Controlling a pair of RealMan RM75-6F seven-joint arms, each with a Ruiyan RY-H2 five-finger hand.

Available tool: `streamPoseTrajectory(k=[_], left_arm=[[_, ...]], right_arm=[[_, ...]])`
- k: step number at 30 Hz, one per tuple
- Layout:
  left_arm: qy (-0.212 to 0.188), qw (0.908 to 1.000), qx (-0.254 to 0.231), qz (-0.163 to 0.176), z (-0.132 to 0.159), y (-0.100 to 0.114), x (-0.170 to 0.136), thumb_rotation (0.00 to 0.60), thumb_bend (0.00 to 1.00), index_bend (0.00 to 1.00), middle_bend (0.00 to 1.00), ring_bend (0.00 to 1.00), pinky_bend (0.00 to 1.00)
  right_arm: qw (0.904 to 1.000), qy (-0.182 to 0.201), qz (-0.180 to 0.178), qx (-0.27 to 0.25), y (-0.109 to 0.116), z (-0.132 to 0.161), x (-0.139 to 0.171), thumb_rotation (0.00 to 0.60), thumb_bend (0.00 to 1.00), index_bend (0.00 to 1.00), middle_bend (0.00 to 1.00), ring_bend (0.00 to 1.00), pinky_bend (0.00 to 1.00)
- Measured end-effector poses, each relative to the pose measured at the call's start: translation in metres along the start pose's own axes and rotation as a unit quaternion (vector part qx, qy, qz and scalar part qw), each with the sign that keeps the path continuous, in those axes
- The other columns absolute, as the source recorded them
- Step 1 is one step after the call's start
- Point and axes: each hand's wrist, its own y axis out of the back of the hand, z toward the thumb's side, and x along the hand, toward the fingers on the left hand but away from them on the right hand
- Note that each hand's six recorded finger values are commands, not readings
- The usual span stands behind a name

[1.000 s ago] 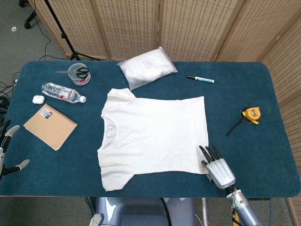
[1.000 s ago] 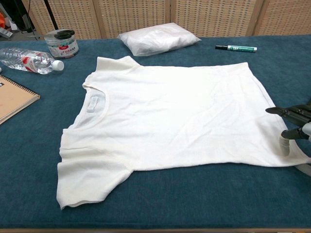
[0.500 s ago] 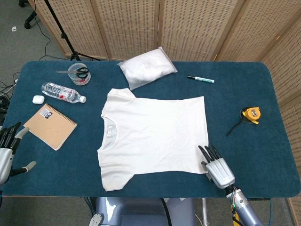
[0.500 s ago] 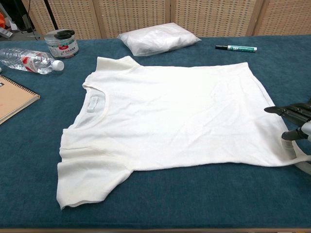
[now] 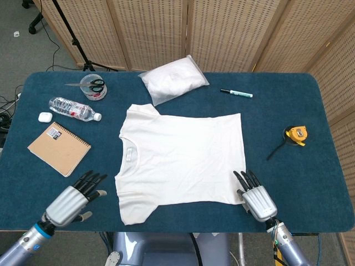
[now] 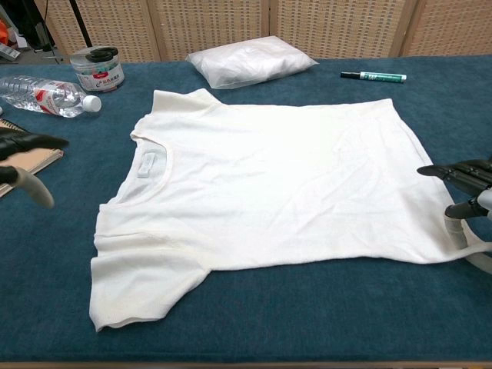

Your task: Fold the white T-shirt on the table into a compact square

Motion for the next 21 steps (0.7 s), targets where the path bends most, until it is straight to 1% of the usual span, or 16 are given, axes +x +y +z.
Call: streamPoseTrajectory(k=[4, 7, 13, 21], left_arm=[[-0.048, 0.9984, 0.029, -0.013, 0.018, -0.013, 0.021, 0.6, 0.16, 0.38, 0.0, 0.0, 0.0], [-0.072, 0.9962, 0.044, -0.024, 0.029, -0.022, 0.032, 0.6, 0.16, 0.38, 0.0, 0.0, 0.0], [-0.092, 0.9936, 0.048, -0.043, 0.042, -0.035, 0.042, 0.6, 0.17, 0.38, 0.0, 0.0, 0.0], [-0.095, 0.993, 0.026, -0.067, 0.055, -0.049, 0.051, 0.6, 0.18, 0.42, 0.0, 0.0, 0.0]], right_arm=[[1.0, -0.002, 0.001, -0.001, 0.0, -0.001, 0.0, 0.6, 0.62, 0.62, 0.03, 0.0, 0.0], [1.0, -0.002, 0.001, 0.001, 0.0, -0.001, 0.0, 0.6, 0.62, 0.63, 0.03, 0.0, 0.0], [1.0, -0.002, 0.003, 0.001, -0.001, -0.001, 0.0, 0.6, 0.62, 0.63, 0.03, 0.0, 0.0], [1.0, -0.005, 0.003, 0.001, 0.0, -0.003, -0.001, 0.6, 0.62, 0.63, 0.03, 0.0, 0.0]])
